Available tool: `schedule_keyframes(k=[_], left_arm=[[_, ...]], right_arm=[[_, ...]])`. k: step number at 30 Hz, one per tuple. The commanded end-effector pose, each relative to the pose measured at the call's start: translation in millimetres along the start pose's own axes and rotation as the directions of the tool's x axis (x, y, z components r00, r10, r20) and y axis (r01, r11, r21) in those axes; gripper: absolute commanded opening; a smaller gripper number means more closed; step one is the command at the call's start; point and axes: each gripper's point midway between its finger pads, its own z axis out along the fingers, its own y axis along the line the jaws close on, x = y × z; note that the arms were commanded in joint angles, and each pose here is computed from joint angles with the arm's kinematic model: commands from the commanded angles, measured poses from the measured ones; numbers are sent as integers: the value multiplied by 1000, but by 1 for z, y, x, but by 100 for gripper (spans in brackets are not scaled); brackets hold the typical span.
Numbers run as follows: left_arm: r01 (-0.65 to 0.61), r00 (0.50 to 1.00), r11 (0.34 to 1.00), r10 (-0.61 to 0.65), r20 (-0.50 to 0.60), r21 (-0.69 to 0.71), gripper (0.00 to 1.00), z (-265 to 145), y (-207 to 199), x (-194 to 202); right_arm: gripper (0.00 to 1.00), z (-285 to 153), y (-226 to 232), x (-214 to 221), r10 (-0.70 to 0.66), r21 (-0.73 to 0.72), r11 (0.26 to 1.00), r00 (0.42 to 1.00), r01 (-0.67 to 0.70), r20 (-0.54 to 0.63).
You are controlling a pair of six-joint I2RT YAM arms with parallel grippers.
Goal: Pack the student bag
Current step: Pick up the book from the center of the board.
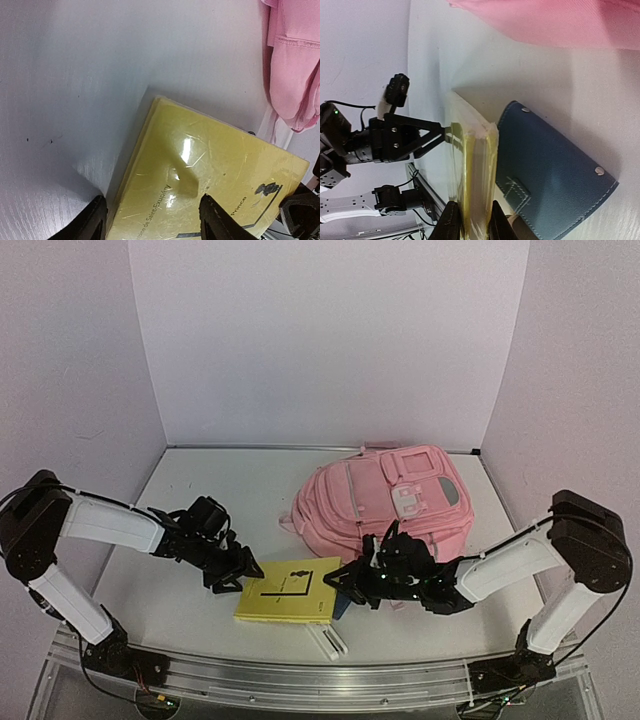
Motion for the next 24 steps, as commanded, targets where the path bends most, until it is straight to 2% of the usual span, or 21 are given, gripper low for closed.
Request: schedule_keyframes(k=[1,4,7,11,14,18,24], left_arm=[[-46,998,996,41,52,79,73,-22,-22,-1],[-105,986,988,88,139,116,88,-51,-38,-8],[-187,965,971,153,215,152,95,-83,-57,-12],[-284,937,927,213,277,245,97,-119,-84,-6],[-367,915,865,269,300,343,98,-141,-109,4],[-462,885,757,362,291,462,100,-164,-145,21],[-525,851,667,406,333,529,100,-187,-172,26]], right_arm=[[0,-28,73,-19,-47,-236,970,996,65,82],[0,-49,99,-33,-63,-295,950,989,99,132],[0,-71,121,-55,-96,-313,938,978,151,185],[0,-107,157,-79,-162,-362,901,959,240,233],[0,-134,184,-94,-190,-427,858,948,287,256],[0,-153,215,-93,-235,-497,805,943,324,234],[0,-163,237,-82,-295,-559,751,936,352,193]])
